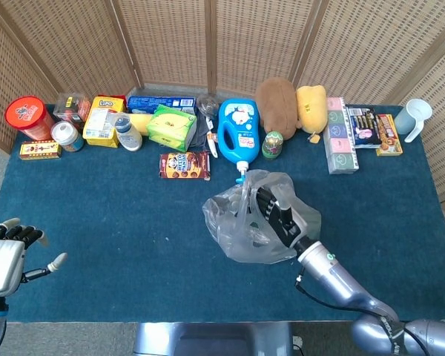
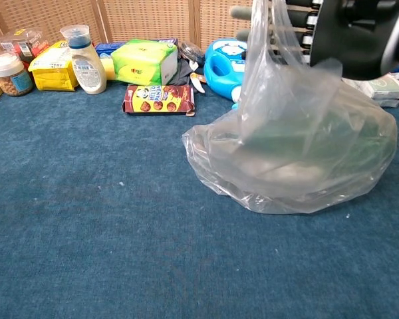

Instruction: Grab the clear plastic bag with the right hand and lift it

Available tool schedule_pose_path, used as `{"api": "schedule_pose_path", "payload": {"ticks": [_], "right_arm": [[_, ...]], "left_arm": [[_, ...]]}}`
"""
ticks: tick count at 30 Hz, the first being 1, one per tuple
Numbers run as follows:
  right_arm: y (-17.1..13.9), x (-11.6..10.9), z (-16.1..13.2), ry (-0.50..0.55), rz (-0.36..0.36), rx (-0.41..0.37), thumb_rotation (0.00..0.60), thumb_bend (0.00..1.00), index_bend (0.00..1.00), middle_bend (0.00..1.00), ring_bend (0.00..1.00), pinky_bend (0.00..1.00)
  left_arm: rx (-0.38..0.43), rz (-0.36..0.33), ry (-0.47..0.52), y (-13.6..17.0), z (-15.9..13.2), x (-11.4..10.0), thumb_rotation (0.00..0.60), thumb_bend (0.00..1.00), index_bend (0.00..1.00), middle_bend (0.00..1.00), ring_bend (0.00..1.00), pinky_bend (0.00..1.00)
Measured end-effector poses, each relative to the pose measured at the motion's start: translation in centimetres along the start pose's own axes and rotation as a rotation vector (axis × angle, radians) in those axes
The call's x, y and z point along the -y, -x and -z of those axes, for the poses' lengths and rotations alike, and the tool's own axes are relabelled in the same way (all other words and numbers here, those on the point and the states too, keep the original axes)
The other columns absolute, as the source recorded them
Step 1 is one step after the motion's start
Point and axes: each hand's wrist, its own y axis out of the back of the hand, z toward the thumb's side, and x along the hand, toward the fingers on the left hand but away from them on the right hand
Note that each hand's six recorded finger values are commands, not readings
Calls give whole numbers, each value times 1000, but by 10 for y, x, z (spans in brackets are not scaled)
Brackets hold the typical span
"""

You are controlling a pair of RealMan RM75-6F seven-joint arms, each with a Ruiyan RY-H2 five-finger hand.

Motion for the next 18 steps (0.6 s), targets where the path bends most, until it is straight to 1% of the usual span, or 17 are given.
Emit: {"api": "schedule_pose_path", "payload": {"ticks": [4,12,14,16,18], "right_arm": [[5,-3,-6,47,31,-34,4,396,300,329,298,310],[5,-1,-15,186,45,-46,3,401,284,327,303,434],[5,0,-19,234,42,-46,2,404,284,327,325,470],[5,1,-22,279,39,-45,14,409,286,331,358,505],[5,3,-26,339,36,-42,40,415,298,349,398,540]], "left_arm": [[2,2,0,0,-1,0,5,166,543,498,409,204],[4,8,0,-1,-3,2,1,166,542,498,409,205],[2,10,0,-1,-2,2,4,166,543,498,409,205],[1,13,0,-1,-2,3,4,166,543,498,409,204],[1,15,1,-1,-3,3,2,166,543,498,409,204]]}}
